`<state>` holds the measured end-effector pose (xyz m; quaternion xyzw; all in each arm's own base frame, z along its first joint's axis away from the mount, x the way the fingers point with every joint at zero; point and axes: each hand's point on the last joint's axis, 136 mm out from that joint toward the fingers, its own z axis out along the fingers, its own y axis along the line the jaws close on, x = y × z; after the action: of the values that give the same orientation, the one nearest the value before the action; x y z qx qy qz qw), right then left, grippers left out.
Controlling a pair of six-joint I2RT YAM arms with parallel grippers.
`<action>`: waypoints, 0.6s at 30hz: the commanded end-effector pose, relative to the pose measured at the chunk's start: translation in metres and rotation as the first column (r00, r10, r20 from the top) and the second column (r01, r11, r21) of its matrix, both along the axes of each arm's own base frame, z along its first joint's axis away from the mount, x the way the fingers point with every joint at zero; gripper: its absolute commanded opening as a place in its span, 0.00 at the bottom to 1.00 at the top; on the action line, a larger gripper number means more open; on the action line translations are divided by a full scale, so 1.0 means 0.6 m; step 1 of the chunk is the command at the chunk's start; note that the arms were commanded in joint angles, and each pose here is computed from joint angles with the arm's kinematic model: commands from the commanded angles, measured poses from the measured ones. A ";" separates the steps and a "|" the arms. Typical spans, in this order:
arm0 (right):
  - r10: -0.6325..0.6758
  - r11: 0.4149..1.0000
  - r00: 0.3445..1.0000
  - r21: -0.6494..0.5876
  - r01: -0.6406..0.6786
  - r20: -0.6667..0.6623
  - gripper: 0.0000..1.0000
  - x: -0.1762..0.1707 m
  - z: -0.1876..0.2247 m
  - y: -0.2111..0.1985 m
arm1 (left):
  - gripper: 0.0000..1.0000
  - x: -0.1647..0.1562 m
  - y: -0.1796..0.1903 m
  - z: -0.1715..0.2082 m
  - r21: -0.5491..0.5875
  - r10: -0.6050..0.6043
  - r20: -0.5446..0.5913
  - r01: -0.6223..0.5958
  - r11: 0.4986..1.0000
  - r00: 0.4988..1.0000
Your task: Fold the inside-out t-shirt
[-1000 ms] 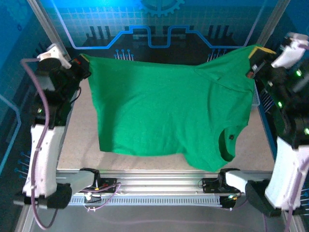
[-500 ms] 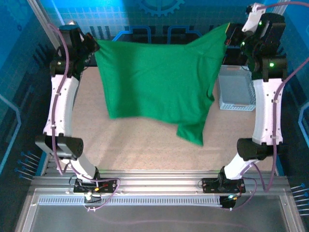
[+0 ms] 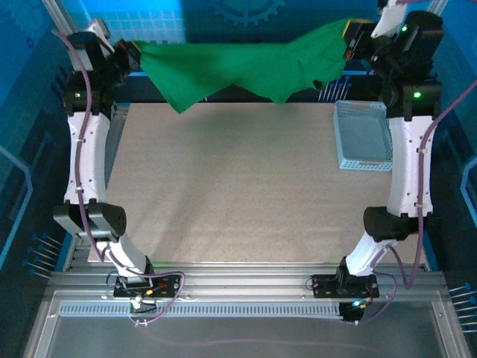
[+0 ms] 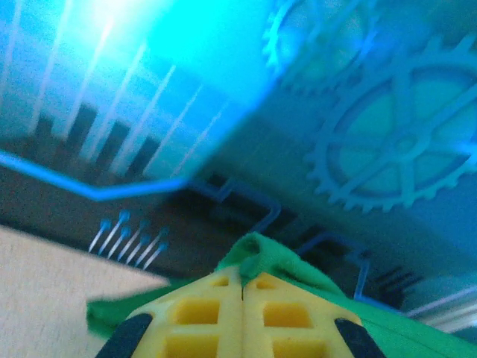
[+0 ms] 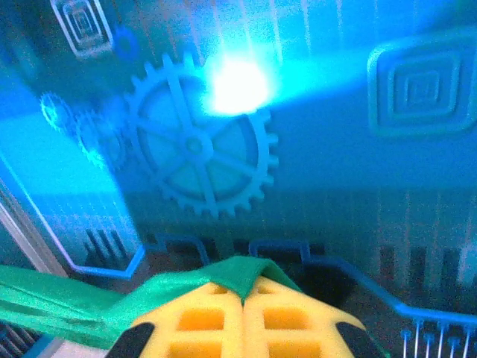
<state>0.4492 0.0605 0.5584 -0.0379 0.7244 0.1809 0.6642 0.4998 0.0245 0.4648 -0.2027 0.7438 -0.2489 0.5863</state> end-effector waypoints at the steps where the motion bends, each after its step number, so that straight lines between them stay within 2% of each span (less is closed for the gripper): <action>1: 0.045 0.998 0.997 -0.030 -0.047 -0.059 0.00 -0.023 -0.068 0.027 | 0.00 -0.025 -0.024 -0.024 -0.013 -0.080 0.031 0.081 0.997 0.996; 5: 0.042 0.999 0.983 -0.003 -0.043 -0.177 0.00 -0.072 -0.184 0.028 | 0.00 -0.063 -0.058 -0.136 -0.068 -0.160 -0.084 0.154 0.986 0.984; 9: -0.032 0.999 0.924 0.025 0.045 -0.380 0.00 -0.130 -0.327 0.002 | 0.00 -0.138 -0.111 -0.265 -0.117 -0.213 -0.226 0.191 0.975 0.950; 12: -0.053 0.994 0.842 0.054 0.096 -0.537 0.00 -0.178 -0.434 -0.012 | 0.00 -0.210 -0.127 -0.378 -0.117 -0.165 -0.360 0.131 0.984 0.918; 15: -0.022 0.988 0.731 0.096 0.119 -0.681 0.00 -0.229 -0.533 -0.014 | 0.00 -0.288 -0.107 -0.487 -0.127 -0.080 -0.503 0.018 0.992 0.860; 18: -0.007 0.980 0.608 0.116 0.162 -0.794 0.00 -0.282 -0.615 -0.016 | 0.00 -0.352 -0.088 -0.556 -0.104 -0.010 -0.586 -0.063 0.993 0.810</action>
<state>0.3085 0.0517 0.2268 0.0922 0.9076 0.1955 0.3598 0.3122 -0.0468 0.1552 -0.2597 0.8706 -0.2530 0.3325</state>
